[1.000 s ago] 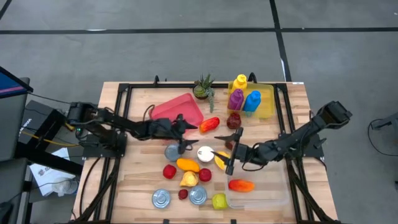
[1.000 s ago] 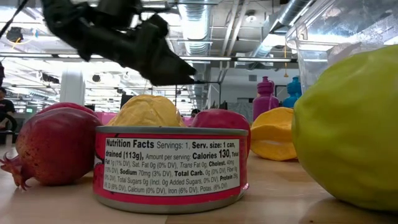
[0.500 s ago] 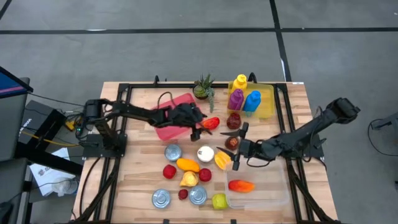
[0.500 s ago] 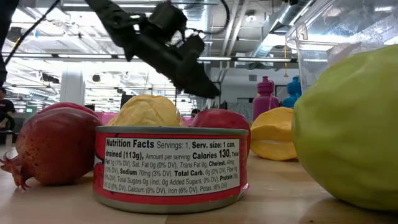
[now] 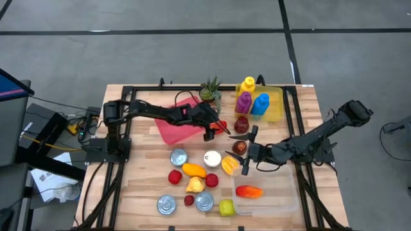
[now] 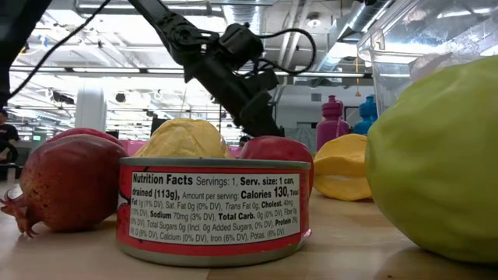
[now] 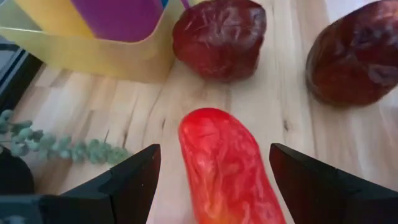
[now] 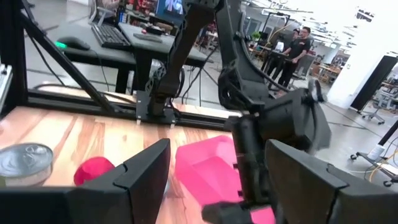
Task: Pick & Place Food Item
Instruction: Put the red mango into the transparent bin
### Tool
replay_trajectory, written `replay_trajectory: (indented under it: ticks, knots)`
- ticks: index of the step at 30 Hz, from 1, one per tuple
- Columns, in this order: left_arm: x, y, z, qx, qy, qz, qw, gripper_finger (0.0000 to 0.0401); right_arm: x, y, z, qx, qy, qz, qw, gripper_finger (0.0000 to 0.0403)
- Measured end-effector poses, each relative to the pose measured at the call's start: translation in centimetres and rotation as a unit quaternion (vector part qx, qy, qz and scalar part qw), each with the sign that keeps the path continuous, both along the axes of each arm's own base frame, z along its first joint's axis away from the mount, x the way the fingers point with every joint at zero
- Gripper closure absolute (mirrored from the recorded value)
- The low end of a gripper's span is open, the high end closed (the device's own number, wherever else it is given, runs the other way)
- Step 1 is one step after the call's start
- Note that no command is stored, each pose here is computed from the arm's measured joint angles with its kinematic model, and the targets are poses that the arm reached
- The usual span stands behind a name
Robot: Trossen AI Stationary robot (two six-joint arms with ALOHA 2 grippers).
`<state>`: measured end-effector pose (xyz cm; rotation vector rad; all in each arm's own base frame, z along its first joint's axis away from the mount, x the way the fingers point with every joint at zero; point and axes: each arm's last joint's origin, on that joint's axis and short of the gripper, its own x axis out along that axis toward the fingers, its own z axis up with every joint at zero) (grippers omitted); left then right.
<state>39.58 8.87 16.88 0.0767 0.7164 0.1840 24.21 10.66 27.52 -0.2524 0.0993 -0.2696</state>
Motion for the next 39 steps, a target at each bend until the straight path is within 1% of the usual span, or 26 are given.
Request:
replay_trajectory:
  ticks: [3, 4, 7, 11, 17, 20, 26, 28, 31, 35, 39]
  knots:
    - [0.4, 0.1, -0.4, -0.003, 0.011, -0.002, 1.0, 0.0107, 0.0, 0.0, -0.1, -0.002, 0.004, 0.0, 1.0, 0.0148]
    - [0.5, 0.1, -0.9, -0.006, 0.026, -0.003, 1.0, 0.0107, 0.0, 0.0, -0.1, -0.002, 0.004, 0.0, 1.0, 0.0148]
    - [1.0, 0.1, -1.7, -0.005, 0.042, -0.01, 0.999, 0.0107, 0.0, 0.0, -0.1, -0.001, 0.003, 0.0, 1.0, 0.0148]
    - [1.3, 0.1, -2.1, -0.004, 0.051, -0.014, 0.999, 0.0107, 0.0, 0.0, 0.0, -0.001, 0.002, 0.0, 1.0, 0.0148]
    - [1.1, 0.1, -2.2, -0.005, 0.063, -0.014, 0.998, 0.0113, 0.0, 0.0, 0.0, 0.001, -0.001, 0.0, 1.0, 0.0148]
    - [1.1, 0.1, -2.2, -0.005, 0.062, -0.013, 0.998, 0.0134, 0.0, 0.0, 0.0, 0.002, -0.002, 0.0, 1.0, 0.0148]
    - [1.2, 0.1, -2.1, -0.004, 0.058, -0.012, 0.998, 0.0207, 0.0, 0.0, 0.1, 0.003, -0.004, 0.0, 1.0, 0.0148]
    - [1.2, 0.1, -2.1, -0.004, 0.056, -0.012, 0.998, 0.0224, 0.0, 0.0, 0.1, 0.003, -0.004, 0.0, 1.0, 0.0148]
    - [1.2, 0.1, -2.1, -0.004, 0.055, -0.012, 0.998, 0.0236, 0.0, 0.0, 0.1, 0.003, -0.004, 0.0, 1.0, 0.0148]
    - [1.3, -0.1, -2.1, 0.007, 0.055, -0.001, 0.998, 0.0239, 0.0, 0.0, 0.1, 0.003, -0.004, 0.0, 1.0, 0.0148]
    - [1.2, -0.7, -1.2, 0.014, 0.046, 0.001, 0.999, 0.0242, 0.0, 0.0, 0.1, 0.001, -0.004, 0.0, 1.0, 0.0148]
